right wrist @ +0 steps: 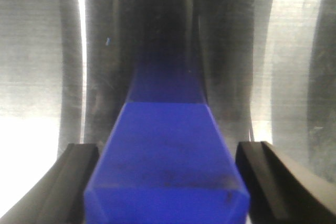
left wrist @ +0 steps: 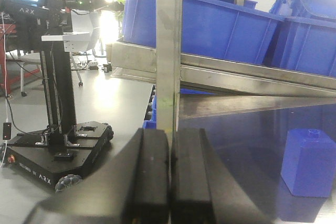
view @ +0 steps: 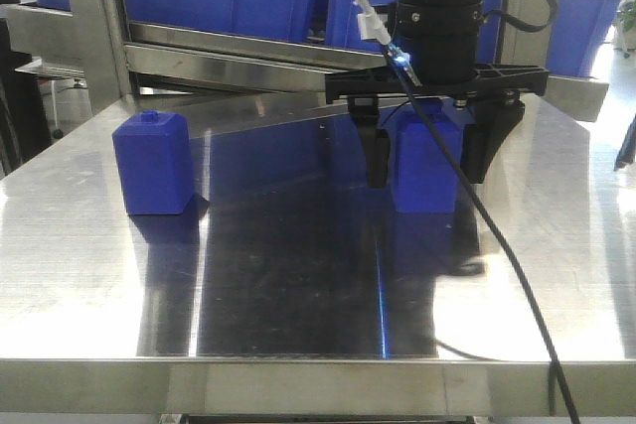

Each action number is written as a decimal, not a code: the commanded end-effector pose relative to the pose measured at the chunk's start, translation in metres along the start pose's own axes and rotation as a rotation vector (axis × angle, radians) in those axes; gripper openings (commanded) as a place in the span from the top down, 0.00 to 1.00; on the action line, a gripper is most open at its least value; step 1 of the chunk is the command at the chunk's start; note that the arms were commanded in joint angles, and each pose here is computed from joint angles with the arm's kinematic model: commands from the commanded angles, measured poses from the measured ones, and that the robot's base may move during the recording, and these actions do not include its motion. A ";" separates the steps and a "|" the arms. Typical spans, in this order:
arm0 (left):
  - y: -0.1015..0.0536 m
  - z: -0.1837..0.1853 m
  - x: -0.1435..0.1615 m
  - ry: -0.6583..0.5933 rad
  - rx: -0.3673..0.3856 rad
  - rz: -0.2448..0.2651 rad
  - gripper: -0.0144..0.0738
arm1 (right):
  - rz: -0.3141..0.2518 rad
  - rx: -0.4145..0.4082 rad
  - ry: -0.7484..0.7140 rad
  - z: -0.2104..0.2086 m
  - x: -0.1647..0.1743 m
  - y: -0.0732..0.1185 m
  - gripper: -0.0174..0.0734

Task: Pick and sort blue part to right shelf
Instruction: 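Close the right gripper on the blue block and lift it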

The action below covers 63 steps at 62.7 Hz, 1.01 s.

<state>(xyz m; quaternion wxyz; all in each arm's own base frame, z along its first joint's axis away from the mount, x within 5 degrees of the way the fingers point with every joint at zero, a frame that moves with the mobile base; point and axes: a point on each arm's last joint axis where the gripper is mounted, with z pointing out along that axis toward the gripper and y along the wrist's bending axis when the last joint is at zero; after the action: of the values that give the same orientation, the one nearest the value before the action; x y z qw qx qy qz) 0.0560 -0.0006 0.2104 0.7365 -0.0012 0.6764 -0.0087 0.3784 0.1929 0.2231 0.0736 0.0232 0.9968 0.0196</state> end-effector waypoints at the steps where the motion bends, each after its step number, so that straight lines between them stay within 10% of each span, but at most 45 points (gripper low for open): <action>1: 0.000 -0.002 -0.003 -0.093 -0.002 -0.001 0.70 | -0.006 -0.042 -0.096 -0.035 -0.005 -0.003 0.21; 24: 0.000 -0.002 -0.003 -0.093 -0.002 -0.001 0.70 | -0.013 -0.074 -0.138 -0.050 -0.004 -0.004 0.31; 38: 0.000 -0.002 -0.003 -0.093 -0.002 -0.001 0.70 | -0.186 -0.107 -0.260 -0.078 0.000 -0.015 0.31; 63: 0.000 -0.002 -0.003 -0.093 -0.002 -0.001 0.70 | -0.165 -0.151 -0.487 -0.094 0.042 -0.098 0.31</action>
<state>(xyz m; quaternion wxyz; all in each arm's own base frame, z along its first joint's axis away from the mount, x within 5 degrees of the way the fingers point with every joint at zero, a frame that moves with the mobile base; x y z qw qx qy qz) 0.0560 -0.0006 0.2104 0.7365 -0.0012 0.6764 -0.0087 0.3311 0.1143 0.2755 0.2243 -0.0614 0.9703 0.0668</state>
